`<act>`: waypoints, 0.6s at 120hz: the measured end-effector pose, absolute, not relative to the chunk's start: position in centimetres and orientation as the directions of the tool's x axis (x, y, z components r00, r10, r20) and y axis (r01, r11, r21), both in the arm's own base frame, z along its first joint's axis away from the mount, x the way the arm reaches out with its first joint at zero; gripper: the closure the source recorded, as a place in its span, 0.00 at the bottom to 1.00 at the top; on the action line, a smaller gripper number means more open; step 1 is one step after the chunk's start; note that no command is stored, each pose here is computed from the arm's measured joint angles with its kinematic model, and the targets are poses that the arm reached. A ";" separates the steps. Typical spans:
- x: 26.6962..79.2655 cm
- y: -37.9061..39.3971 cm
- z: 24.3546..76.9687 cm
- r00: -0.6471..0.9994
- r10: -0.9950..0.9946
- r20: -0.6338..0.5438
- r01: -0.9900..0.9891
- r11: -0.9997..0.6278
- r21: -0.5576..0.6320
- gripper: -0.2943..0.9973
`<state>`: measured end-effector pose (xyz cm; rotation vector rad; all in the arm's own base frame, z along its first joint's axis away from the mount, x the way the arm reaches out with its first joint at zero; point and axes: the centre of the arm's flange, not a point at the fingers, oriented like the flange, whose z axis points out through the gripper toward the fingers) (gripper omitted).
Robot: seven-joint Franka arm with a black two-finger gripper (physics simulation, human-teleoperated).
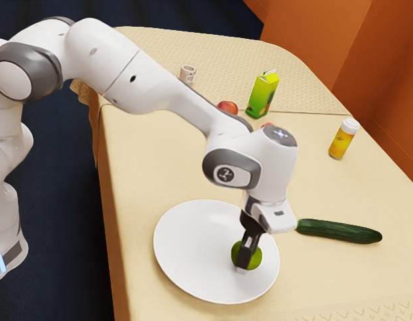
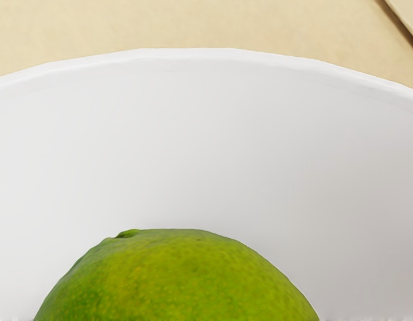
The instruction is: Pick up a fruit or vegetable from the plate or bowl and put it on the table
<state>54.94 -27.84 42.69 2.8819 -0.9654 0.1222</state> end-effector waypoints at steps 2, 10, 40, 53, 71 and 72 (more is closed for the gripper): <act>54.9 -27.8 42.6 0.796 -0.595 0.108 -0.603 -0.794 0.069 0.27; 54.9 -27.7 42.3 0.798 -0.593 0.107 -0.601 -0.796 0.070 0.31; 55.0 -27.8 42.6 0.800 -0.587 0.123 -0.597 -0.800 0.063 0.52; 55.7 -28.3 46.4 0.791 -0.584 0.181 -0.601 -0.798 0.051 0.48; 58.2 -30.4 52.1 0.767 -0.587 0.258 -0.615 -0.788 0.035 0.48; 58.3 -30.6 52.4 0.765 -0.588 0.262 -0.617 -0.787 0.034 0.48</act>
